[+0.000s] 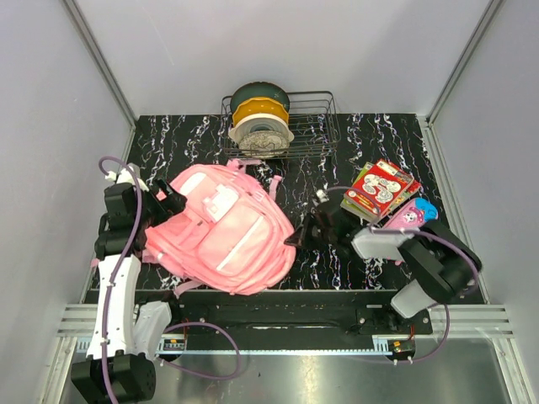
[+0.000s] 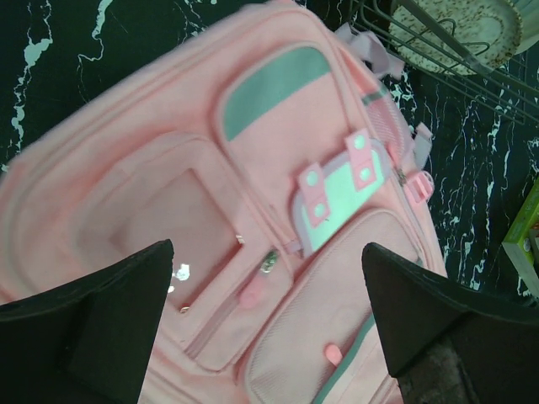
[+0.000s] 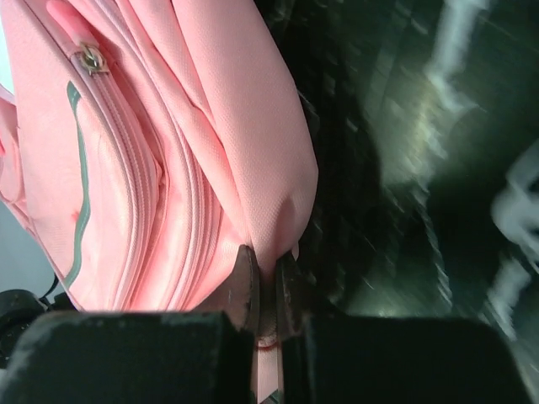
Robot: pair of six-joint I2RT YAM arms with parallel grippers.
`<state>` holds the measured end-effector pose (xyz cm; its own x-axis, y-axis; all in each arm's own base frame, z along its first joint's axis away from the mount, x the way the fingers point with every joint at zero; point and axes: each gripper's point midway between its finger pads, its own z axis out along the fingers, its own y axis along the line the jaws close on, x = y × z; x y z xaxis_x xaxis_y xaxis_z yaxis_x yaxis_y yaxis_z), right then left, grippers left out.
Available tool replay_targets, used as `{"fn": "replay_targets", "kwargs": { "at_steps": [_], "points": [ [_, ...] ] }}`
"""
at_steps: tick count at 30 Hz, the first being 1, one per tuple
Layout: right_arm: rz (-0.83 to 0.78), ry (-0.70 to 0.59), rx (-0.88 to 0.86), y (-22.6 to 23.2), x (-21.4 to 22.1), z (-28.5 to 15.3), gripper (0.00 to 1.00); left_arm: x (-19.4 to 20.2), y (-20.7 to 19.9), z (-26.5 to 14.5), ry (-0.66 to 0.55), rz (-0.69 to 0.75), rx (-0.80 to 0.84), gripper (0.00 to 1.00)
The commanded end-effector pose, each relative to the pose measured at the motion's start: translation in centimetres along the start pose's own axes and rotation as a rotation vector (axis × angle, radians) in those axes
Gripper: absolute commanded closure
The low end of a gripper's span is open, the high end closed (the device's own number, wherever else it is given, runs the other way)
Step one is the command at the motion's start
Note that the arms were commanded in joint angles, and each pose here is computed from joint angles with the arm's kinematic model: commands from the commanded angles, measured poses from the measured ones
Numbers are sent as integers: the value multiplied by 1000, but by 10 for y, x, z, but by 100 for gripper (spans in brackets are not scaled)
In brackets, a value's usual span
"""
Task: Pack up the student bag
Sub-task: Adjust the student bag at the center of the board.
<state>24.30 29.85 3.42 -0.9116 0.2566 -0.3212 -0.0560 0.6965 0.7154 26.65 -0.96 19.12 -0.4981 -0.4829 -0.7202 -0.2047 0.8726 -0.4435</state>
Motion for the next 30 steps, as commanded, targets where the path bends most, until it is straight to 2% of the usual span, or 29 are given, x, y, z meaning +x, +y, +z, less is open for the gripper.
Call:
{"fn": "replay_targets", "kwargs": {
  "at_steps": [1,4,5,10,11,12,14,16,19,20,23,26,30],
  "points": [
    [82,-222,126,-34,-17,-33,100,-11,-12,-1,-49,9,65,1],
    [115,-281,152,-41,-14,-65,100,-8,-13,1,-44,-6,75,1],
    [107,-321,108,-30,-19,-82,100,-7,-13,2,-41,-8,75,1],
    [140,-380,186,-43,-12,-133,100,-8,-17,1,-35,7,99,1],
    [174,-420,152,-36,-16,-147,100,-7,-18,1,-32,5,102,1],
    [194,-413,205,-49,-8,-153,100,-4,-18,2,-23,-3,105,1],
    [251,-479,218,-55,-13,-168,100,0,-25,2,-8,-21,138,1],
    [299,-524,304,-76,-11,-178,100,8,-32,5,15,-53,165,1],
    [401,-591,359,-95,-9,-193,100,28,-49,9,52,-23,151,1],
    [454,-615,335,-95,-9,-196,100,42,-64,8,84,10,184,1],
    [502,-689,283,-94,-17,-204,100,64,-75,7,100,3,201,1],
    [465,-709,185,-76,-29,-198,100,95,-91,5,158,-52,289,1],
    [376,-613,134,-51,-30,-176,100,145,-107,5,252,-99,333,1]
  ]
}}
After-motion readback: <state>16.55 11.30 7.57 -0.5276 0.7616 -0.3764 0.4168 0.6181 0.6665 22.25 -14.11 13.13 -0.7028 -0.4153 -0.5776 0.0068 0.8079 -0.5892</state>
